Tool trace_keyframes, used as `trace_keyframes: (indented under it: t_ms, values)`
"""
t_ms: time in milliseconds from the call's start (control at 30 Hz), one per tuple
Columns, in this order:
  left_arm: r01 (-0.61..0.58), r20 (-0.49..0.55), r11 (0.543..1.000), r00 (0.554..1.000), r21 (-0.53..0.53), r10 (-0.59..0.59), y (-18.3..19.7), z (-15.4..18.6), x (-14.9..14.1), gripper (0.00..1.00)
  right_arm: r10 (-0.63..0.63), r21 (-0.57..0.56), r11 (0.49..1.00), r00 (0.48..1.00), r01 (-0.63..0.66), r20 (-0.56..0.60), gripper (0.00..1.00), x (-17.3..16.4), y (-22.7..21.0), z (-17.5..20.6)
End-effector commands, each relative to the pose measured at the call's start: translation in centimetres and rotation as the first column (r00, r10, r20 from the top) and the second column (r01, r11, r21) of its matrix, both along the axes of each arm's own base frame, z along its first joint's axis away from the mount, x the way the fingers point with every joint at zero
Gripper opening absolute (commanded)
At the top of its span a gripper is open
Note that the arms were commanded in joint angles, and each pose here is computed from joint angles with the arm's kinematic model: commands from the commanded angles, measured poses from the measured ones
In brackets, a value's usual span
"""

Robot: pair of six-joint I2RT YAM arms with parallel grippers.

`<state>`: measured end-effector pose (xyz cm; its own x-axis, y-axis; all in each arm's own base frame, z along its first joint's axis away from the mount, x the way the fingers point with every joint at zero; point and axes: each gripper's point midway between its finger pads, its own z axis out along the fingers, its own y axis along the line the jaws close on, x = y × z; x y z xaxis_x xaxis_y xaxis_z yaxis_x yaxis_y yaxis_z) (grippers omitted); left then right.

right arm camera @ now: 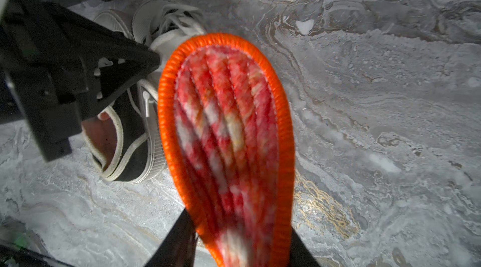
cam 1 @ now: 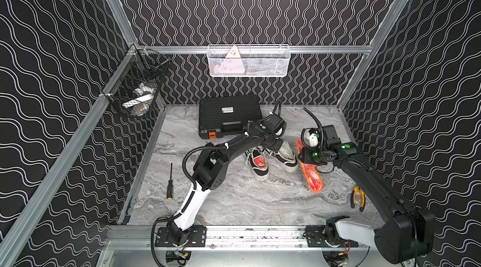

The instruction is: Insert the insole into the shoe

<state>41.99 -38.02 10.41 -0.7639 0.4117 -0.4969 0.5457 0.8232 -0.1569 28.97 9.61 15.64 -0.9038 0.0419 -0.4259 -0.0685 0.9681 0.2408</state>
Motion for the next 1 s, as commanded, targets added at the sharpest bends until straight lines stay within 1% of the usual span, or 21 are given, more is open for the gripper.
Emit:
trace_keyframes:
  t_ms: [0, 67, 133, 267, 433, 567, 633, 733, 800, 867, 967]
  values:
    - [0.026, 0.033, 0.995, 0.999, -0.100, -0.023, -0.3, 2.9, -0.1, 0.00, 0.099, 0.050, 0.994, 0.994, -0.096, -0.050, 0.43, -1.1, 1.5, 0.3]
    - [0.041, 0.035, 0.986, 0.999, -0.162, -0.036, -0.1, 4.2, -0.6, 0.00, 0.143, 0.076, 0.988, 0.987, -0.137, -0.071, 0.42, -1.6, 2.3, 0.3]
    - [0.083, 0.038, 0.972, 0.996, -0.222, -0.077, -0.2, 5.1, -1.5, 0.00, 0.175, 0.083, 0.982, 0.981, -0.168, -0.089, 0.42, -1.9, 2.9, -0.1]
    - [0.180, 0.076, 0.939, 0.983, -0.292, -0.165, -0.6, 6.1, -3.1, 0.00, 0.236, 0.087, 0.970, 0.964, -0.227, -0.125, 0.42, -2.4, 4.1, -0.9]
    - [0.170, 0.067, 0.921, 0.985, -0.350, -0.157, -0.3, 6.1, -2.9, 0.00, 0.282, 0.072, 0.959, 0.944, -0.273, -0.170, 0.43, -3.2, 5.5, -1.6]
    - [0.191, 0.075, 0.904, 0.982, -0.383, -0.176, -0.6, 6.8, -2.9, 0.00, 0.283, 0.073, 0.959, 0.936, -0.273, -0.211, 0.43, -4.2, 6.1, -2.7]
    - [0.213, 0.081, 0.897, 0.977, -0.386, -0.197, -0.7, 6.9, -3.3, 0.00, 0.275, 0.064, 0.961, 0.936, -0.267, -0.221, 0.43, -4.2, 6.3, -3.2]
    - [0.232, 0.093, 0.889, 0.973, -0.394, -0.213, -0.6, 7.1, -3.6, 0.00, 0.249, 0.053, 0.968, 0.930, -0.244, -0.270, 0.43, -4.1, 6.3, -4.0]
    - [0.243, 0.090, 0.880, 0.970, -0.407, -0.226, -0.7, 7.3, -3.9, 0.00, 0.218, 0.031, 0.975, 0.930, -0.219, -0.297, 0.43, -3.7, 6.0, -4.6]
    - [0.248, 0.085, 0.876, 0.969, -0.414, -0.234, -0.7, 7.4, -4.2, 0.00, 0.185, 0.021, 0.982, 0.939, -0.187, -0.291, 0.44, -2.8, 5.8, -4.9]
    - [0.265, 0.078, 0.864, 0.963, -0.428, -0.257, -0.9, 7.5, -4.7, 0.00, 0.145, 0.045, 0.989, 0.948, -0.137, -0.283, 0.44, -1.5, 5.7, -5.2]
